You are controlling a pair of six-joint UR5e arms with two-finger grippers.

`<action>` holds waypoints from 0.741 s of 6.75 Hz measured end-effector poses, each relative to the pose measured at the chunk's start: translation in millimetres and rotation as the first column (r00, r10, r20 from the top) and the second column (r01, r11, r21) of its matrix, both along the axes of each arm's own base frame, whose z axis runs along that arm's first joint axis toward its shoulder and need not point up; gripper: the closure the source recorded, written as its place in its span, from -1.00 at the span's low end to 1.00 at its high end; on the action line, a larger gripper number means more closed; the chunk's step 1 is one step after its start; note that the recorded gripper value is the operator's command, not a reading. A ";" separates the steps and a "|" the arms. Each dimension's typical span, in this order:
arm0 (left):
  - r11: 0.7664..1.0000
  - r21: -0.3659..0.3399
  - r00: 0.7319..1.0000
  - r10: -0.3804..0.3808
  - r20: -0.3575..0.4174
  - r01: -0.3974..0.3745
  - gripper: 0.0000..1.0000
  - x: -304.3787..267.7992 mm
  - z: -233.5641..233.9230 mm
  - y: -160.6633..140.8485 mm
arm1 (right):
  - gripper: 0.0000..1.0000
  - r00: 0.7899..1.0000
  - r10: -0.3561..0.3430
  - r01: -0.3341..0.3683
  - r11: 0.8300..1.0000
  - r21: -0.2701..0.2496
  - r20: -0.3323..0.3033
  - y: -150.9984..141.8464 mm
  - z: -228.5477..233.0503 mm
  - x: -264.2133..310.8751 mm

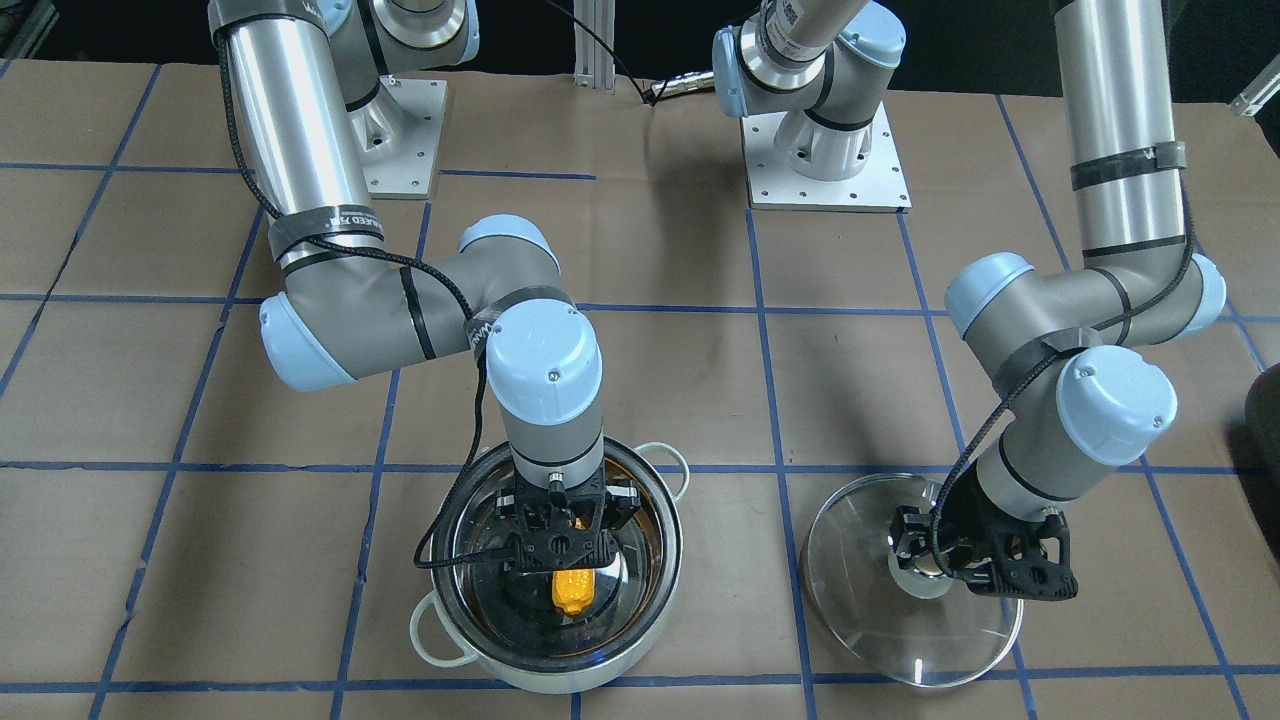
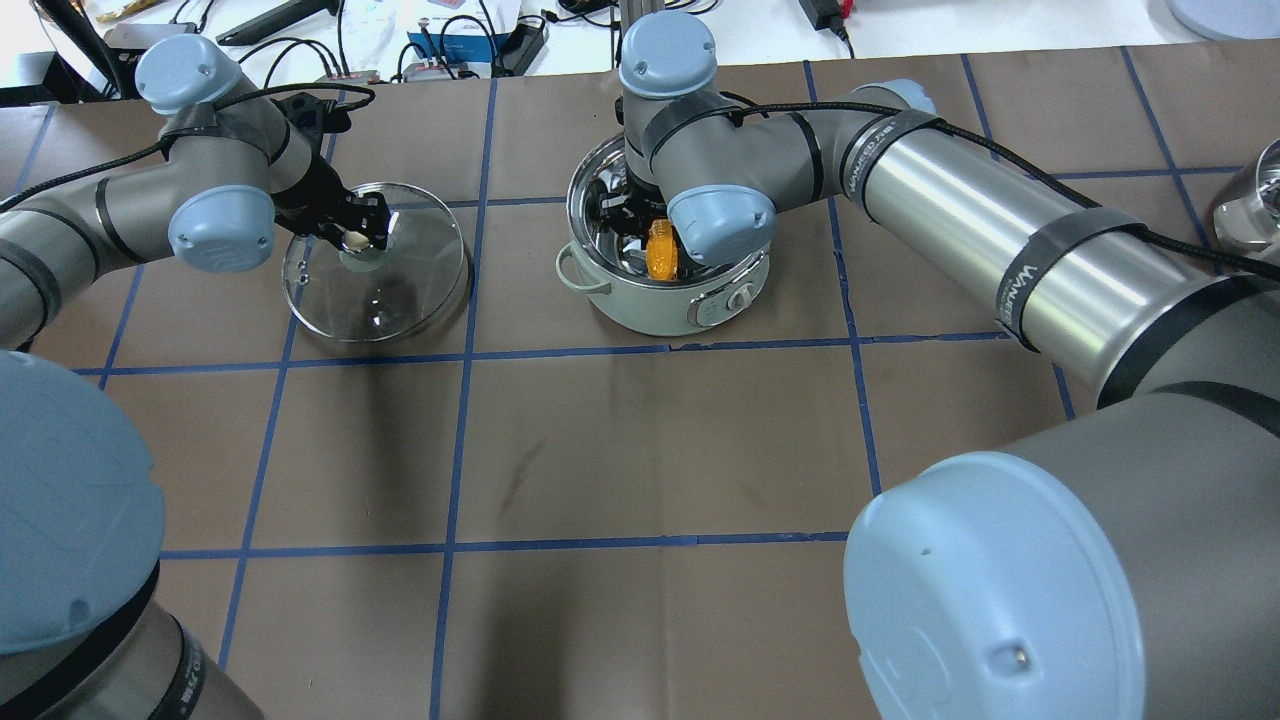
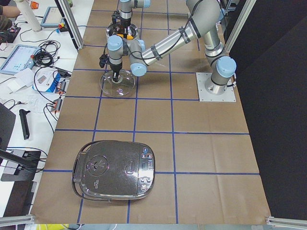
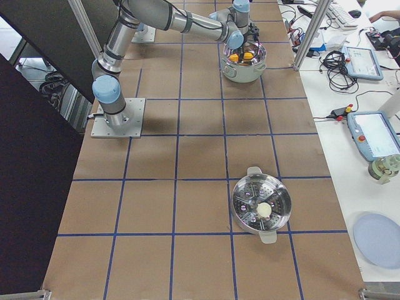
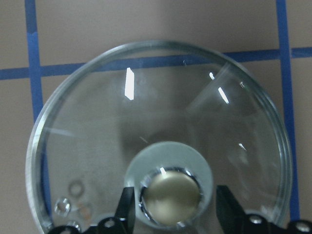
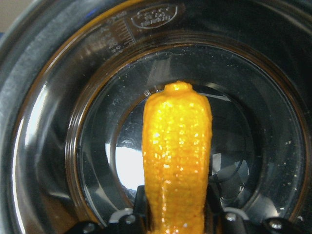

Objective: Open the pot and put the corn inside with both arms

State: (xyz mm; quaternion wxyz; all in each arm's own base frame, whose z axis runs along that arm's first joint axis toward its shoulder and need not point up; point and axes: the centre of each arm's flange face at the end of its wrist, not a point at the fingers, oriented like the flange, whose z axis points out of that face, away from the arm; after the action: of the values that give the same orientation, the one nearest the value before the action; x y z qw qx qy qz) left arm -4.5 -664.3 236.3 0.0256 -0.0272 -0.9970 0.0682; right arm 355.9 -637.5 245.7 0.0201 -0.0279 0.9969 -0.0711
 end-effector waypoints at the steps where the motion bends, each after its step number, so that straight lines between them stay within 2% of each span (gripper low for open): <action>1: 1.000 -0.009 1.000 0.012 -0.001 -0.012 -1.00 -8.3 7.4 0.1 | -0.66 1.000 -0.001 0.001 1.000 0.000 -0.003 -0.7 -4.1 0.2; 2: 1.000 -0.018 1.000 0.014 0.003 -0.014 -1.00 -14.0 27.9 0.8 | -0.66 1.000 -0.002 0.002 1.000 -0.005 -0.003 -0.9 -0.9 0.0; 3: 1.000 -0.001 1.000 0.013 0.004 -0.013 -1.00 -19.5 67.7 3.3 | -0.66 1.000 -0.002 0.002 1.000 -0.016 0.001 -0.3 10.6 -1.2; 4: 0.999 0.045 1.000 0.025 -0.003 -0.025 -1.00 -25.7 123.5 11.2 | -0.65 1.000 -0.005 0.005 1.000 -0.020 0.003 4.8 37.5 -6.9; 5: 0.994 0.094 0.998 0.054 -0.011 -0.053 -1.00 -41.6 180.0 24.9 | -0.65 1.000 -0.014 0.014 1.000 0.000 0.000 15.8 75.3 -21.2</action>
State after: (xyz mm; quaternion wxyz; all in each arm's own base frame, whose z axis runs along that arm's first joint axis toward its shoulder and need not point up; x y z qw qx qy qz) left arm -46.1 -639.3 416.3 0.0316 0.0013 -0.9993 0.0220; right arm 334.6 -621.8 321.0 0.0194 -0.0208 0.9970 -0.0713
